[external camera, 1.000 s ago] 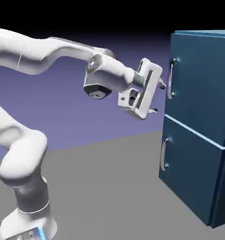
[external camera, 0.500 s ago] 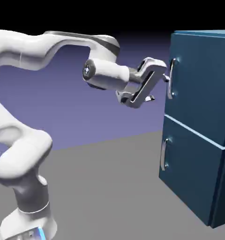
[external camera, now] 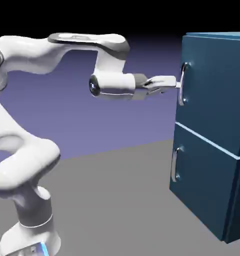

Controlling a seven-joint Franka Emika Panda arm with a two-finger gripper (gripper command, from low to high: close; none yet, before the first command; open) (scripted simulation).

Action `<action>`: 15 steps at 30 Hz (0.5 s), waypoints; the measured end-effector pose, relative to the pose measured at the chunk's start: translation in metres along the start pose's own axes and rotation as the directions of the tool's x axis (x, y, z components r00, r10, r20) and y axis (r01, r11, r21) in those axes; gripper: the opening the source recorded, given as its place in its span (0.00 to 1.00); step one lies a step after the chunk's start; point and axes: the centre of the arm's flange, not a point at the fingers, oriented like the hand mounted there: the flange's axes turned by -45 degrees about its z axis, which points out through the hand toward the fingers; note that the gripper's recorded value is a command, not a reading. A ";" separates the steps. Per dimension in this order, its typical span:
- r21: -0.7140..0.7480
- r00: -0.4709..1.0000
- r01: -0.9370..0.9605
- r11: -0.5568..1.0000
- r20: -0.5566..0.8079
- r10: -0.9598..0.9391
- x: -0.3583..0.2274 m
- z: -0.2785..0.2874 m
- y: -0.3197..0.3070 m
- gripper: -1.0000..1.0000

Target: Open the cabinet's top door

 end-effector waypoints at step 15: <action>0.030 0.959 -0.277 0.960 0.076 0.274 -0.003 0.065 0.021 0.00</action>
